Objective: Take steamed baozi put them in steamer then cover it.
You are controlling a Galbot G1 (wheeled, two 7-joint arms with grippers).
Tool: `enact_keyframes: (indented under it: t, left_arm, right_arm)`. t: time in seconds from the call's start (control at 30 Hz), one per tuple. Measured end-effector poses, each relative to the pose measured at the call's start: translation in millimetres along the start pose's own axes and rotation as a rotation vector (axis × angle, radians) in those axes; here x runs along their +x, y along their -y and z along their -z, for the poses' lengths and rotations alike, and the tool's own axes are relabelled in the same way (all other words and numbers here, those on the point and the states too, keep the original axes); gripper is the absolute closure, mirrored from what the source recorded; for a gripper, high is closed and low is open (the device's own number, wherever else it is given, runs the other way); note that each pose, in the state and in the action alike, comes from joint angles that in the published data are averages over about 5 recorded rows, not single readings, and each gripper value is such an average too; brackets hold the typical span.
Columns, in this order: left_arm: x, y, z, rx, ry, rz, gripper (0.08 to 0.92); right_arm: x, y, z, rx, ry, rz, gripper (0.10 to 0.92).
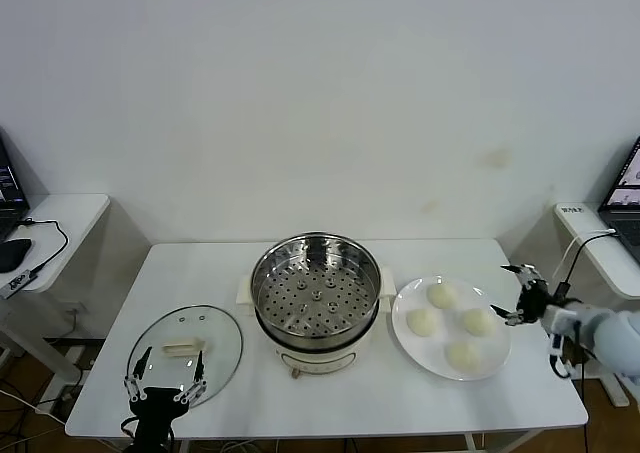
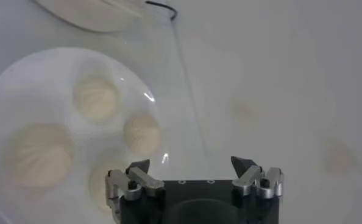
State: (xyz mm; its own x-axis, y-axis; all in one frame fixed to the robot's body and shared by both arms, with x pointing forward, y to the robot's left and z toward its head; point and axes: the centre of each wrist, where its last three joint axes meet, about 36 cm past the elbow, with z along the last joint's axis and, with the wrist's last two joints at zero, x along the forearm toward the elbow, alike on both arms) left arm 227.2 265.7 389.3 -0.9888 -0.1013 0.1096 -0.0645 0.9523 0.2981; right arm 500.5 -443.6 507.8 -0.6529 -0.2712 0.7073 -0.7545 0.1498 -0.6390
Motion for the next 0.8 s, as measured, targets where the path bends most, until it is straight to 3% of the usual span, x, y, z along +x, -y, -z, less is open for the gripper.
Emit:
enact_keyframes:
  t: [0.3, 0.8]
  left_arm:
    - [-6.2, -1.9, 3.3, -0.001, 0.014, 0.012, 0.177]
    - [-5.8, -10.4, 8.1, -0.008, 0.026, 0.039, 0.177]
  right_arm:
    - [-54.0, 40.7, 10.8, 0.049, -0.054, 0.208, 0.200]
    - [-134.3, 75.1, 41.1, 0.124, -0.146, 0.362, 0.200]
